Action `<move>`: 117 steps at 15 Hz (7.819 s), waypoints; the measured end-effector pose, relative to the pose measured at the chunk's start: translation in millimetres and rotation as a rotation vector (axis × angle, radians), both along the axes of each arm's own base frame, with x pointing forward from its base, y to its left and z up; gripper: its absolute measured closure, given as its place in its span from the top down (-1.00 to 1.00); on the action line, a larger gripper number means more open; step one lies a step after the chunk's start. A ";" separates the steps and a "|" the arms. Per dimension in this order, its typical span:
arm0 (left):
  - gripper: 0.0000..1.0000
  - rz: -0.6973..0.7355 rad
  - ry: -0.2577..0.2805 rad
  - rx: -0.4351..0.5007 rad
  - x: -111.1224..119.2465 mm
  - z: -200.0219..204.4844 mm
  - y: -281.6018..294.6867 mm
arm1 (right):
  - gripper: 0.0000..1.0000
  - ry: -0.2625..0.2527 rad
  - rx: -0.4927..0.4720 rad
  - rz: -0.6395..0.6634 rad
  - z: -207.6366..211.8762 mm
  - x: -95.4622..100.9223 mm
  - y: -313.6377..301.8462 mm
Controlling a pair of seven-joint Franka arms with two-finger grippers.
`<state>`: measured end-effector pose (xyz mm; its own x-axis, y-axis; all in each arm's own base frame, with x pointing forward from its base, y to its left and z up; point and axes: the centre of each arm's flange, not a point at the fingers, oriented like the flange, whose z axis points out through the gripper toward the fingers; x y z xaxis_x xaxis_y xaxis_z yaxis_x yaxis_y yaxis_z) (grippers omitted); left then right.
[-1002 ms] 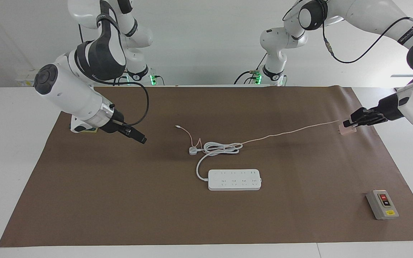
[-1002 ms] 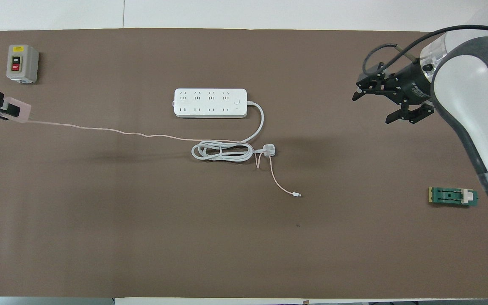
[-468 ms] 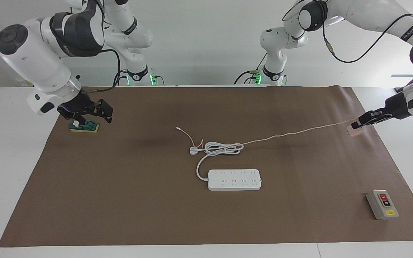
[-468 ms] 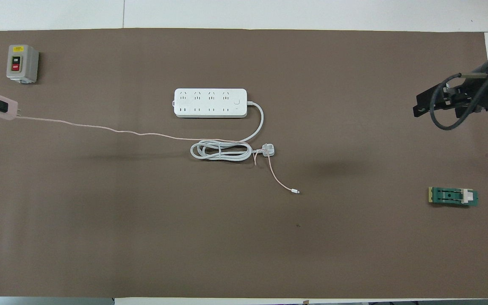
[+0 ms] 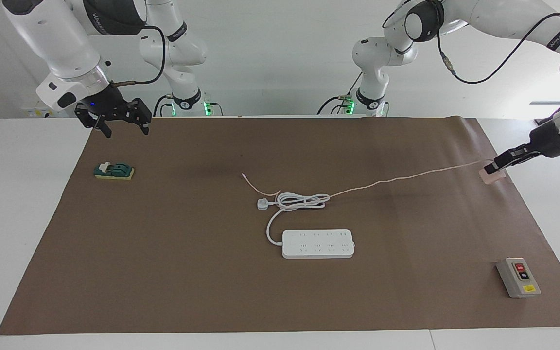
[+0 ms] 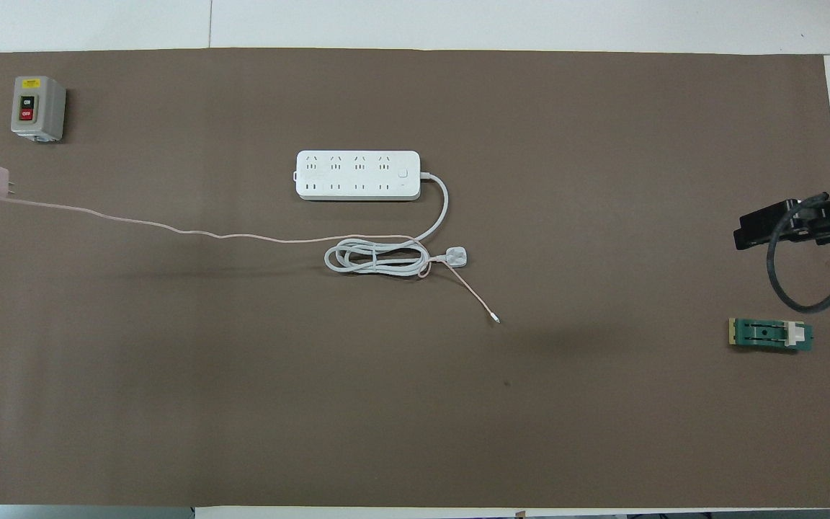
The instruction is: Plug charger into power strip
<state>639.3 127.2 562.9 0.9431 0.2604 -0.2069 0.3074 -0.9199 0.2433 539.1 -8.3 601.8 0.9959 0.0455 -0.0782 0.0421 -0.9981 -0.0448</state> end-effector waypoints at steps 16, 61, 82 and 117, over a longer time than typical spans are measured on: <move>-0.34 0.804 0.045 0.330 16.0 -17.9 -309.4 | 1.00 -0.046 -0.028 0.039 24.2 -14.8 -23.8; -0.34 1.101 0.030 0.264 17.2 -194.4 -403.5 | 1.00 0.012 -0.058 0.041 19.8 -21.8 -27.6; -0.34 1.085 0.042 0.270 13.2 -201.2 -408.6 | 1.00 0.012 -0.058 0.041 19.8 -21.8 -27.6; -0.36 1.062 0.056 0.274 6.9 -211.4 -423.0 | 1.00 0.012 -0.058 0.041 19.8 -21.8 -27.5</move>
<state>646.2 -295.8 351.5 0.2026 0.9778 -0.0536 0.9790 -0.2011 0.0326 517.3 -35.8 621.6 0.9923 0.0811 -0.0937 0.0827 -0.9965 0.0125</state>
